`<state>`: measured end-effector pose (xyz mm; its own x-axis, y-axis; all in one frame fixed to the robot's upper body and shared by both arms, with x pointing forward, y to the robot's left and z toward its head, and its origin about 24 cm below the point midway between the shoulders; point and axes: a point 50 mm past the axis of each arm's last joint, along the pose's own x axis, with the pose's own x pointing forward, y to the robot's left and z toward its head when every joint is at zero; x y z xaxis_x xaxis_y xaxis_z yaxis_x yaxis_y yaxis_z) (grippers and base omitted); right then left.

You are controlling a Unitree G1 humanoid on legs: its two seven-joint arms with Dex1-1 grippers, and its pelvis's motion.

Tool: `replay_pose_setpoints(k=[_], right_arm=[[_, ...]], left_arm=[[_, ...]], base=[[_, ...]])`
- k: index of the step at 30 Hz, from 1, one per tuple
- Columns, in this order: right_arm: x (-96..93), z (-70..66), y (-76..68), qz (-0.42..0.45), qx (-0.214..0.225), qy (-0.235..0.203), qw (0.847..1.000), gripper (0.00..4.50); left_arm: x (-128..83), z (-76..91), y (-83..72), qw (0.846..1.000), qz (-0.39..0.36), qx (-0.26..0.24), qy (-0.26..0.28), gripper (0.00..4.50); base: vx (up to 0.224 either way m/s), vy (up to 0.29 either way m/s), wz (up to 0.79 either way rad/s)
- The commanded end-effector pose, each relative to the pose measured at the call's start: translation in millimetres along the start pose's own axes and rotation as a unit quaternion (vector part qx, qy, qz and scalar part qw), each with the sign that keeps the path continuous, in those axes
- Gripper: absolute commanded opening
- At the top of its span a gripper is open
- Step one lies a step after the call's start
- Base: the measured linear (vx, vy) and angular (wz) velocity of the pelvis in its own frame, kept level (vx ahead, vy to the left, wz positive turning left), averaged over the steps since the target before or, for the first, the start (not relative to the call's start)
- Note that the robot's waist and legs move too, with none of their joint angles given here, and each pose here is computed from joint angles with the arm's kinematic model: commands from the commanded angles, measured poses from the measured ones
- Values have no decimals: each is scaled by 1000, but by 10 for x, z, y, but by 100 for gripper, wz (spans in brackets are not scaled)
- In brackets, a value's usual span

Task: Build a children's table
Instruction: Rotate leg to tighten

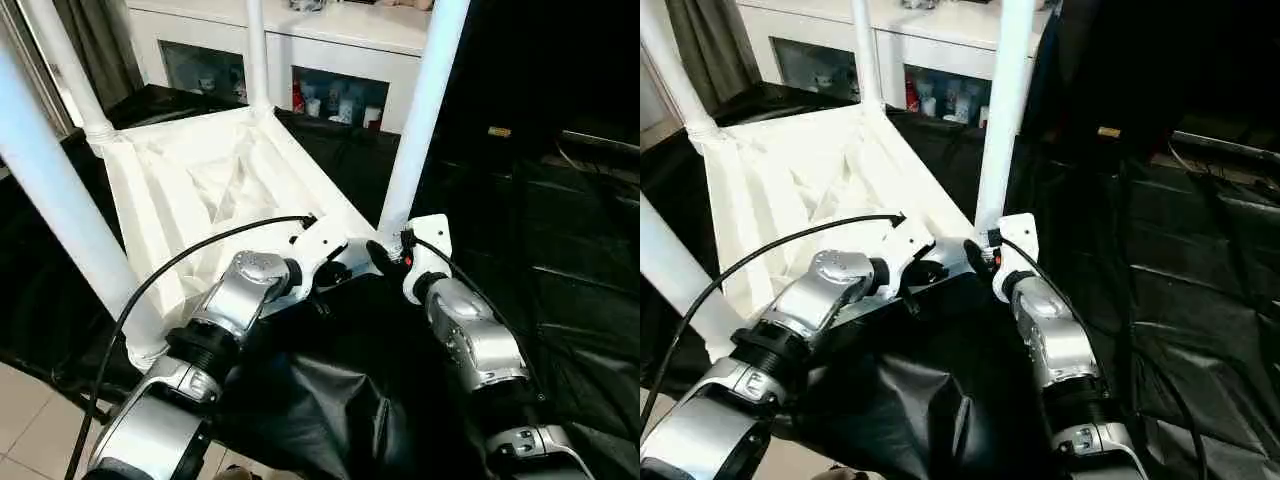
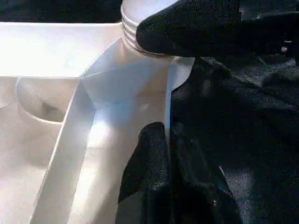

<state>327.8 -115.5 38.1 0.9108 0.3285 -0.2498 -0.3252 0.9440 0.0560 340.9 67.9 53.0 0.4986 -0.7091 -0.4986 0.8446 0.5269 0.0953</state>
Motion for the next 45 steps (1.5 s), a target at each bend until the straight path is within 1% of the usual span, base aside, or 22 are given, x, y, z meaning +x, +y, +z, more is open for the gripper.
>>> replay_pose_setpoints(k=[1,3,5,7,8,9,10,13,15,16,19,23,24,29,31,35,37,40,41,42,44,45], right_arm=[[28,-52,243,59,-9,5,998,334],[13,13,194,69,-11,-12,998,345],[1,68,149,79,-19,-25,996,372],[-26,117,106,101,-27,-33,994,378],[-72,156,61,130,-43,-35,990,378],[-105,180,34,150,-55,-35,986,400],[-163,204,-13,180,-72,-30,981,412],[-302,212,-98,246,-105,-4,964,421],[-343,207,-121,263,-113,5,958,441],[-461,189,-174,306,-134,33,942,441],[-596,164,-211,356,-148,64,920,441],[-672,134,-218,385,-158,88,905,441],[-682,127,-213,389,-157,91,903,441],[-671,136,-199,389,-149,87,905,441],[-669,153,-181,395,-143,84,904,417],[-674,160,-164,401,-139,82,902,403],[-680,154,-162,403,-137,83,901,373],[-688,141,-157,405,-135,86,900,364],[-691,139,-154,406,-134,86,900,355],[-693,137,-152,407,-133,87,900,329],[-696,132,-145,408,-131,88,899,324],[-697,129,-136,410,-130,88,898,312]], left_arm=[[55,-5,-17,1000,15,-6,-1,0],[29,-7,-23,1000,-3,0,-7,0],[2,-8,-32,1000,-22,10,-12,0],[-37,-13,-50,998,-45,26,-19,0],[-87,-16,-68,996,-69,44,-30,0],[-122,-18,-81,994,-85,56,-37,0],[-181,-41,-98,992,-109,57,-38,0],[-324,-79,-148,982,-167,77,-49,0],[-367,-93,-163,979,-184,75,-51,0],[-469,-136,-166,974,-209,79,-44,0],[-580,-165,-157,970,-226,82,-40,0],[-653,-177,-146,968,-233,83,-40,0],[-667,-183,-142,968,-233,83,-39,0],[-694,-190,-136,968,-234,82,-37,0],[-707,-192,-141,968,-235,81,-36,0],[-710,-199,-148,968,-235,80,-35,0],[-710,-203,-150,968,-236,79,-34,0],[-710,-210,-149,968,-235,77,-33,0],[-711,-212,-148,968,-235,77,-32,0],[-712,-213,-148,969,-234,77,-32,0],[-714,-216,-148,969,-233,77,-31,0],[-713,-215,-148,969,-233,76,-31,0]], base=[[0,0,0],[0,0,0],[0,0,0],[0,0,0],[0,0,0],[0,0,0],[0,0,0],[0,0,0],[0,0,0],[51,-10,12],[57,3,6],[0,0,0],[0,0,0],[0,0,0],[0,0,0],[0,0,0],[0,0,0],[0,0,0],[0,0,0],[0,0,0],[0,0,0],[0,0,0]])
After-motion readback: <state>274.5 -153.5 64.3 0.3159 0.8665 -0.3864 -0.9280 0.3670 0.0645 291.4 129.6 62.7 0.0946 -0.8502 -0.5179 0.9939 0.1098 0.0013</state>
